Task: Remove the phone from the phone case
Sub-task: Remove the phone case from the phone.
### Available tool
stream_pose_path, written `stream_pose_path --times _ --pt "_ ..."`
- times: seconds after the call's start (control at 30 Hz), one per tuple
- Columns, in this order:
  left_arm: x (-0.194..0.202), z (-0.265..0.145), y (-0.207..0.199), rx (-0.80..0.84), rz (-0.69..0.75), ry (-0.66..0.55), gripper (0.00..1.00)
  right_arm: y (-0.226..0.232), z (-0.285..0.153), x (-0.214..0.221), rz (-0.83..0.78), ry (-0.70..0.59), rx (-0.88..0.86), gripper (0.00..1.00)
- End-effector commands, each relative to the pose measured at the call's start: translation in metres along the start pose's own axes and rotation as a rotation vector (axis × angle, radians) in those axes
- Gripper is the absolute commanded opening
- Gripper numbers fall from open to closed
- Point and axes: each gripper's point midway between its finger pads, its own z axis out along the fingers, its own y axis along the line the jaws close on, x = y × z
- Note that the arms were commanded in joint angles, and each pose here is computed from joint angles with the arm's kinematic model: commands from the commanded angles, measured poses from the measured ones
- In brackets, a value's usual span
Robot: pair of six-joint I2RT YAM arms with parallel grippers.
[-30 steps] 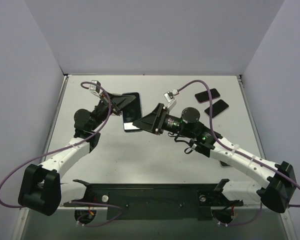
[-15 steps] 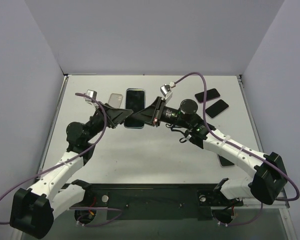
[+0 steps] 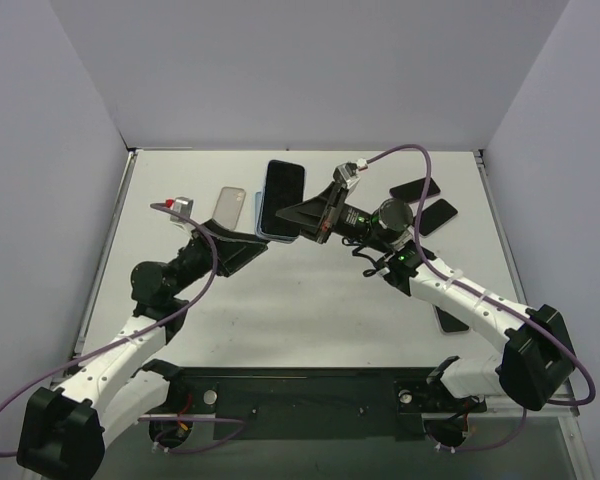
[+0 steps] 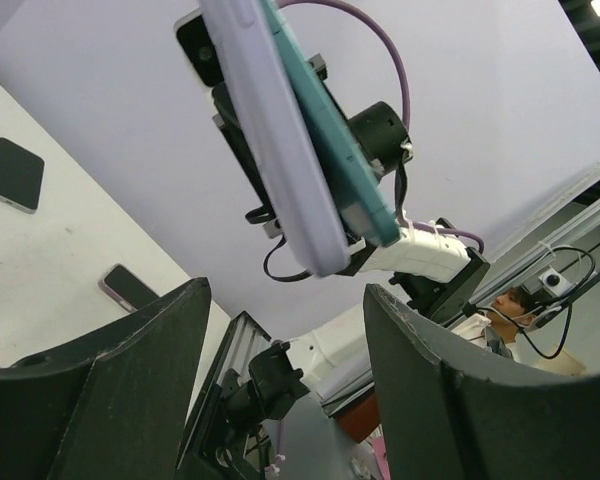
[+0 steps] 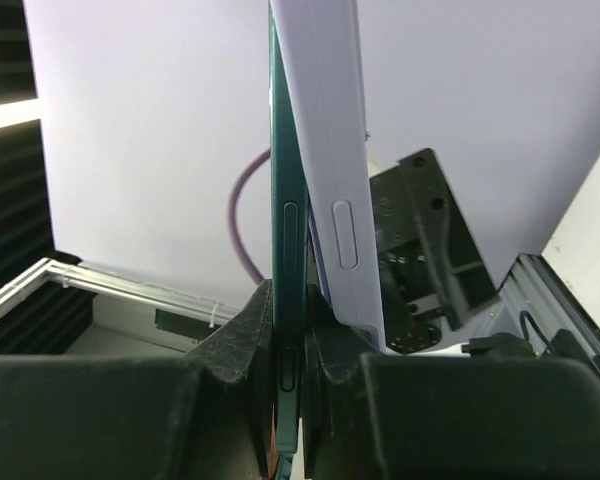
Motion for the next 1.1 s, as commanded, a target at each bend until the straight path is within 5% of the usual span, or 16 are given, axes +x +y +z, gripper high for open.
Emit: stream_pose_path --times 0.0,0.17,0.33,0.6,0.8,0.87,0.9,0.93,1.07 --pt "-0.003 -0.002 -0.017 0.075 0.094 -0.013 0.72 0.08 -0.017 0.008 -0.067 0.021 -0.266 0.0" --pt "-0.014 0.007 -0.014 0.034 0.109 -0.034 0.69 0.082 -0.019 0.013 -0.07 0.03 -0.268 0.0" --pt "-0.017 0.01 -0.032 0.106 0.128 -0.025 0.81 0.071 -0.018 0.015 -0.104 0.026 -0.218 0.0" --pt "-0.018 0.01 -0.024 0.033 0.117 -0.021 0.8 0.07 -0.017 0.018 -0.13 0.036 -0.199 0.0" --pt "-0.037 0.023 -0.005 -0.066 0.084 -0.083 0.59 0.065 -0.013 0.034 -0.162 0.076 -0.148 0.0" --pt "-0.04 0.026 0.005 -0.116 0.08 -0.073 0.33 0.058 -0.015 0.034 -0.194 0.071 -0.112 0.0" --pt "-0.04 0.025 0.015 -0.175 0.107 -0.07 0.12 0.058 -0.016 0.033 -0.205 0.062 -0.104 0.0" --pt "-0.045 0.019 0.041 -0.329 0.068 -0.094 0.01 0.053 -0.019 0.03 -0.221 0.053 -0.074 0.0" --pt "-0.032 -0.037 0.117 -0.735 0.139 -0.065 0.0 0.029 -0.04 0.015 -0.33 0.001 0.094 0.0"
